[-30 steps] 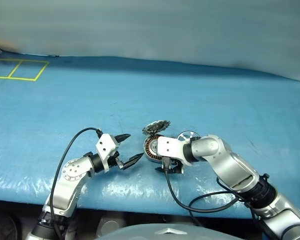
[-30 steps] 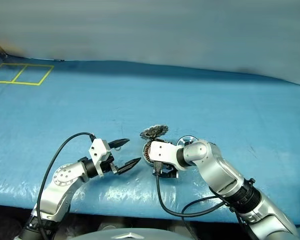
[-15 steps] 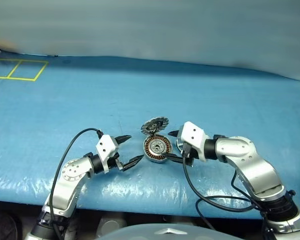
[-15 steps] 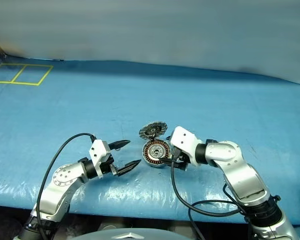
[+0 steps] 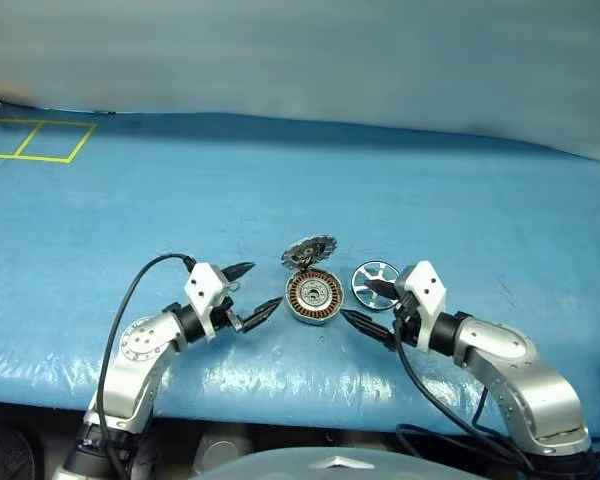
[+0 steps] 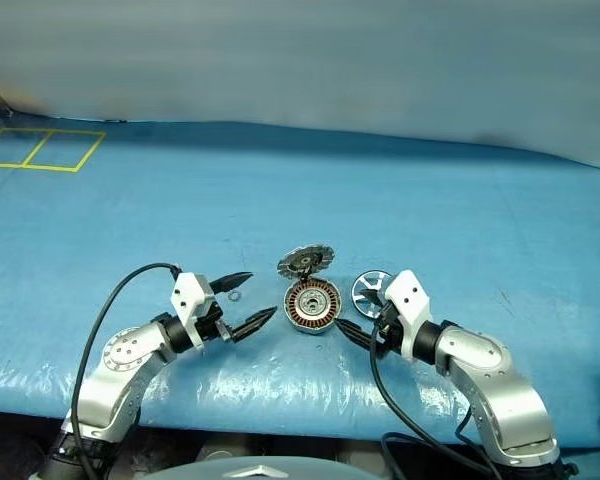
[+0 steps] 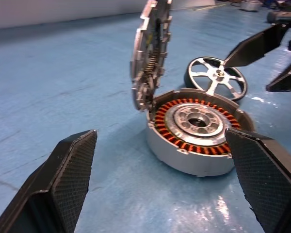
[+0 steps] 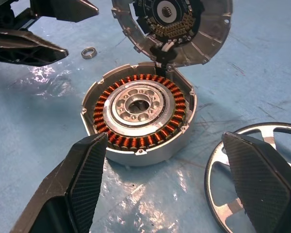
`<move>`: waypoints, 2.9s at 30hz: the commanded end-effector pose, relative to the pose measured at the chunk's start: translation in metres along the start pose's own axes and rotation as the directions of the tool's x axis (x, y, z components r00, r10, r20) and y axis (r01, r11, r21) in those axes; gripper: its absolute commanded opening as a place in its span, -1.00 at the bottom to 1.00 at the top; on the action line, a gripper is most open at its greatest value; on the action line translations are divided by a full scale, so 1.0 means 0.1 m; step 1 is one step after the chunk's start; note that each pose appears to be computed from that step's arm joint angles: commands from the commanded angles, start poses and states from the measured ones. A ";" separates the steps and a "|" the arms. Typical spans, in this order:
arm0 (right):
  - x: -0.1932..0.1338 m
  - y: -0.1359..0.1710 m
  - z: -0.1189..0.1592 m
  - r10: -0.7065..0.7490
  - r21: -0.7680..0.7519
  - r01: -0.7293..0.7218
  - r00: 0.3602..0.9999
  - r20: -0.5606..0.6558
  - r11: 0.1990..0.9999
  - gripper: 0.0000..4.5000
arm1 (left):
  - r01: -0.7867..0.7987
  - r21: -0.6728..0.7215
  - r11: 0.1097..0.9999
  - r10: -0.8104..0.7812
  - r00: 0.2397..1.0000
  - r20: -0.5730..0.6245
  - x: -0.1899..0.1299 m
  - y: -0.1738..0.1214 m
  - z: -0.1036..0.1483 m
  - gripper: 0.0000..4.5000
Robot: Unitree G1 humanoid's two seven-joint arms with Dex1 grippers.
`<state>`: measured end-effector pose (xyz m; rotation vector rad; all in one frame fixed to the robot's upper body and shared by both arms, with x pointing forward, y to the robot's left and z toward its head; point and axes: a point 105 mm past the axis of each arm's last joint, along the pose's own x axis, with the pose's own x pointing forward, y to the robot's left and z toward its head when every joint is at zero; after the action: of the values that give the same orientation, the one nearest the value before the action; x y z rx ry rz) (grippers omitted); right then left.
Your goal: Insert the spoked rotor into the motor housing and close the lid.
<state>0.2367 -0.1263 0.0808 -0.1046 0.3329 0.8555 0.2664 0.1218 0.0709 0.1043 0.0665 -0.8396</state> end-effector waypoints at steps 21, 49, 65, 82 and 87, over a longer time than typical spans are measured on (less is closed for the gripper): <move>0.03 0.08 0.18 0.008 -0.126 -0.003 0.999 0.040 0.992 0.76 | -0.135 0.029 0.990 0.138 0.971 -0.195 -0.21 0.25 -0.35 1.00; 0.07 0.01 0.14 -0.011 -0.154 0.013 1.000 0.014 0.988 0.76 | -0.139 0.047 0.989 0.145 0.973 -0.177 -0.21 0.27 -0.31 1.00; 0.06 0.02 0.13 -0.015 -0.161 0.016 1.000 0.009 0.987 0.76 | -0.116 0.049 0.992 0.123 0.977 -0.175 -0.20 0.24 -0.31 1.00; 0.03 -0.02 0.16 -0.027 -0.168 0.029 1.000 0.016 0.985 0.76 | 0.197 0.005 0.980 -0.194 0.968 -0.158 -0.13 -0.33 -0.20 1.00; -0.03 0.00 0.20 -0.013 -0.156 0.017 1.000 0.028 0.988 0.76 | 0.232 -0.013 0.973 -0.228 0.943 -0.244 -0.05 -0.47 -0.49 1.00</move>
<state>0.2422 -0.1270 0.0858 -0.2403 0.2966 0.8472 0.2255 0.1022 0.0220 0.1818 0.3149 -1.0591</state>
